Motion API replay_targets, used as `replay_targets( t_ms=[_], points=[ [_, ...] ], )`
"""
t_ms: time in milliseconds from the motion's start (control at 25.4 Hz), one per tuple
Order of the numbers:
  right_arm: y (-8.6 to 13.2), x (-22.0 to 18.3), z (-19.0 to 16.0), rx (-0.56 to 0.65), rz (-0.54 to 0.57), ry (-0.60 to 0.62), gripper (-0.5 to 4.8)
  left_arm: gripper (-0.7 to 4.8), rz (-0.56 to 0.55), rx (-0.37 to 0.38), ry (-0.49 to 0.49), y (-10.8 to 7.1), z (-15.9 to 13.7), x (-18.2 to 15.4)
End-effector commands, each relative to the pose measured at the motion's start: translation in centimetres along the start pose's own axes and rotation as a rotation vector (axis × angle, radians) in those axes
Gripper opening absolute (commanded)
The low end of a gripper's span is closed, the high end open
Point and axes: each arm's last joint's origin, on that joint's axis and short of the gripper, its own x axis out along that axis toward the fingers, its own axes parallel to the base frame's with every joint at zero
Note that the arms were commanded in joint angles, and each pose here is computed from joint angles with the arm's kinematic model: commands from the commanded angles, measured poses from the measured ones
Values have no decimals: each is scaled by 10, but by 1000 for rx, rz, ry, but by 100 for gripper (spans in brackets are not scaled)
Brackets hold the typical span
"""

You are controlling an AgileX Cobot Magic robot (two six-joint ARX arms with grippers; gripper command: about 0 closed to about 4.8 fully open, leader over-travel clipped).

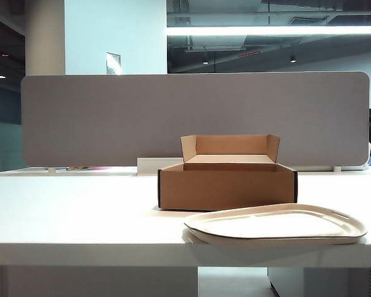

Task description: Pick up the lid and place it into the paper box.

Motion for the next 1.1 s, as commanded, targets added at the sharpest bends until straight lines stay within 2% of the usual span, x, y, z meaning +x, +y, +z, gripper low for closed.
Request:
replay_targets(
  t_ms=[39, 354, 511, 747, 905, 1101],
  points=[
    [1, -1, 3, 40, 6, -15, -5, -5, -6, 0, 5, 0, 0, 0],
    [5, -10, 27, 55, -1, -45, -5, -5, -6, -11, 82, 0, -7, 0],
    [8, -14, 43, 52, 1, -61, -5, -5, -6, -12, 89, 0, -8, -1],
    [9, -5, 68, 75, -8, 23, -3, -5, -9, -12, 89, 0, -8, -1],
    [9, 7, 77, 146, -3, 96, 1, -5, -9, -12, 90, 0, -8, -1],
    [6, 28, 81, 194, 10, 223, 59, -5, -9, -12, 91, 0, -8, -1]
  ],
)
